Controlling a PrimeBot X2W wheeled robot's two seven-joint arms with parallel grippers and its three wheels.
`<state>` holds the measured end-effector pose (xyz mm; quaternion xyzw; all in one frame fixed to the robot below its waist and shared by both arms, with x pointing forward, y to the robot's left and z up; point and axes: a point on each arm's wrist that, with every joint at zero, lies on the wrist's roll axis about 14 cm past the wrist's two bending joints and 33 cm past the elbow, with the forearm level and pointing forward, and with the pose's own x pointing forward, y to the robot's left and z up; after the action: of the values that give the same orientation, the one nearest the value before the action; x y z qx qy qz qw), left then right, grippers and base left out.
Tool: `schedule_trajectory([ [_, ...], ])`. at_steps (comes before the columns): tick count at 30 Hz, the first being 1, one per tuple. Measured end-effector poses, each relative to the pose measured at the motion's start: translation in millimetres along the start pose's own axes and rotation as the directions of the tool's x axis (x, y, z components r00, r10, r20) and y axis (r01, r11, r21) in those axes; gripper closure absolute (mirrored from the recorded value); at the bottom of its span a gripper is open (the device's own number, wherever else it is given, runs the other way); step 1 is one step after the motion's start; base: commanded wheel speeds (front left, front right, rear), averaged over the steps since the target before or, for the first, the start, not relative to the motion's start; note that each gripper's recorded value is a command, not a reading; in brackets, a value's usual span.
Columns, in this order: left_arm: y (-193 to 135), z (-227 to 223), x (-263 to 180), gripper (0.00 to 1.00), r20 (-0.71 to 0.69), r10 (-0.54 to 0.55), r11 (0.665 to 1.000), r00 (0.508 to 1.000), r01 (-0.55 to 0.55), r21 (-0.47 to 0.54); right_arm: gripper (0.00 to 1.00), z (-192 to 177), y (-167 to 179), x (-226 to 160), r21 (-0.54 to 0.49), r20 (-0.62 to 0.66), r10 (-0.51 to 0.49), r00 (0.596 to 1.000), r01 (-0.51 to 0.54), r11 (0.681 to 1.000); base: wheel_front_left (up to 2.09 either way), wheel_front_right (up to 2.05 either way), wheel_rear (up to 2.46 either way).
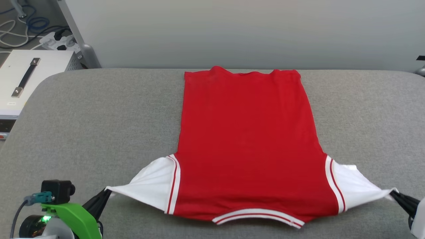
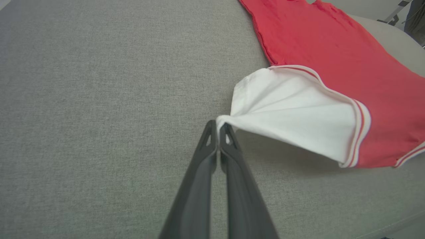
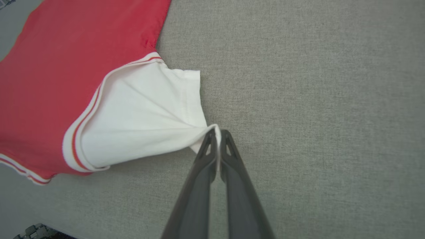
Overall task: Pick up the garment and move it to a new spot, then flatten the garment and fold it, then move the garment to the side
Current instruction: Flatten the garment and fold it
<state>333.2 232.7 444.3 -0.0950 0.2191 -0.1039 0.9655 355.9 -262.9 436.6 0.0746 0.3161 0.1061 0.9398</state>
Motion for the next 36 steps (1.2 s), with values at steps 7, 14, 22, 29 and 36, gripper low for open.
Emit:
schedule_trajectory([
  [7, -11, -11, -8, 1.0, -0.052, -0.031, 0.999, 0.998, 0.029, -0.033, 1.0, -20, -2, -11, -0.006, -0.107, 0.012, 0.994, -0.013, 1.0, 0.0, 0.0, 0.0],
  [14, -26, -20, -1, 1.0, -0.086, -0.078, 0.997, 0.993, 0.077, -0.02, 1.0, -21, -4, -4, -0.02, -0.162, 0.008, 0.987, -0.011, 1.0, 0.0, 0.0, 0.0],
  [22, -65, -32, 13, 1.0, -0.196, -0.223, 0.975, 0.955, 0.223, -0.026, 0.0, 11, -12, 19, -0.078, -0.25, -0.016, 0.968, -0.004, 0.997, 0.0, 0.0, 0.0],
  [29, -84, -40, 21, 1.0, -0.289, -0.293, 0.956, 0.911, 0.28, -0.088, 0.0, 85, 9, 63, -0.092, -0.261, 0.039, 0.965, -0.065, 0.994, 0.0, 0.0, 0.0],
  [36, -85, -39, 34, 1.0, -0.32, -0.302, 0.953, 0.898, 0.274, -0.129, 0.0, 138, 30, 125, -0.139, -0.317, 0.026, 0.948, -0.074, 0.987, 0.0, 0.0, 0.0],
])
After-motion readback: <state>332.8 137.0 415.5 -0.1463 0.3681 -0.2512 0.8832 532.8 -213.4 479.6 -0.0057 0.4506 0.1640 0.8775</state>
